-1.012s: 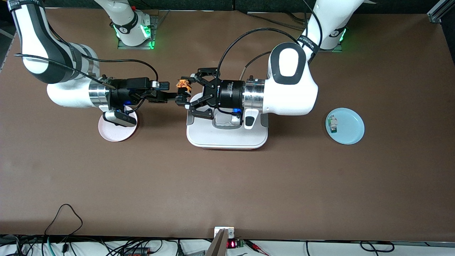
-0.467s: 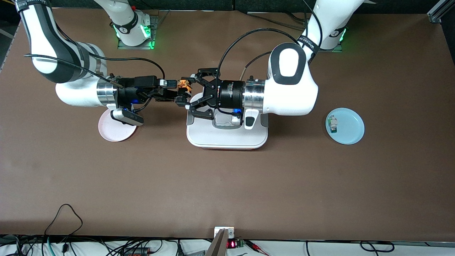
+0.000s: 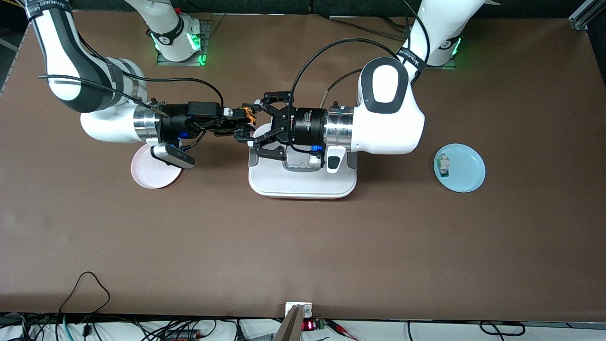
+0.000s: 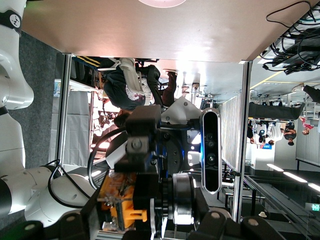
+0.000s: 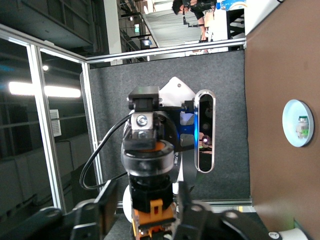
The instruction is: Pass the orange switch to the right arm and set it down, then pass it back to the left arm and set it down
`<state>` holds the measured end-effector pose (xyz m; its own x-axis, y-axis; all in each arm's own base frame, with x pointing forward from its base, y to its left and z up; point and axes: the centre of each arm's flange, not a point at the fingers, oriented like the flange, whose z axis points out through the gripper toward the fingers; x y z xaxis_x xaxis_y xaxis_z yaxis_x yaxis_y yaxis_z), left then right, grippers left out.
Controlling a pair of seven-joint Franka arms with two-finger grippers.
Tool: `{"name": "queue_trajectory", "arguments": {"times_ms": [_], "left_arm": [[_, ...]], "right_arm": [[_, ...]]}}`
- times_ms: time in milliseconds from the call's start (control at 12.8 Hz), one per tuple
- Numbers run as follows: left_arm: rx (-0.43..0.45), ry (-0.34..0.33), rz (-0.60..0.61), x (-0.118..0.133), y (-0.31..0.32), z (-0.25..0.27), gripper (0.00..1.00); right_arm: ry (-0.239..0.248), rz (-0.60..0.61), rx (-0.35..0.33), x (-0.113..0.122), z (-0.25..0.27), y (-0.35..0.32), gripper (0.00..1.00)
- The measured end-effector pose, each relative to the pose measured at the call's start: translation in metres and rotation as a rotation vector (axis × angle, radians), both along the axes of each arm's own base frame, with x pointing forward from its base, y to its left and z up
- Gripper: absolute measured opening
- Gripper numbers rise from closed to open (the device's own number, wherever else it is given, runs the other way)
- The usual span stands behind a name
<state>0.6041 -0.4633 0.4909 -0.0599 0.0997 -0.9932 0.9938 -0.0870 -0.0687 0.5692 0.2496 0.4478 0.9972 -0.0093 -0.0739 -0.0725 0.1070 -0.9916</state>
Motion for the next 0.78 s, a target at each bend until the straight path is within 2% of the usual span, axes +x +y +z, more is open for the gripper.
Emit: {"name": "queue_trajectory", "arguments": {"times_ms": [78, 156, 623, 779], "left_arm": [[-0.003, -0.003, 0.002, 0.0008, 0.0005, 0.0023, 0.72], [-0.004, -0.005, 0.003, 0.0012, 0.0009, 0.0035, 0.72], [-0.005, -0.013, 0.003, 0.0016, 0.0011, 0.0036, 0.73], [-0.001, -0.014, 0.005, 0.0029, 0.0025, 0.0027, 0.9]], "right_arm": [[-0.019, -0.004, 0.004, 0.0002, 0.0001, 0.0005, 0.39], [-0.023, -0.006, 0.008, 0.0005, 0.001, 0.0009, 0.37], [-0.041, -0.008, 0.009, 0.0009, 0.0007, 0.0012, 0.37], [-0.056, -0.012, 0.007, 0.0013, 0.0009, 0.0009, 0.37]]}}
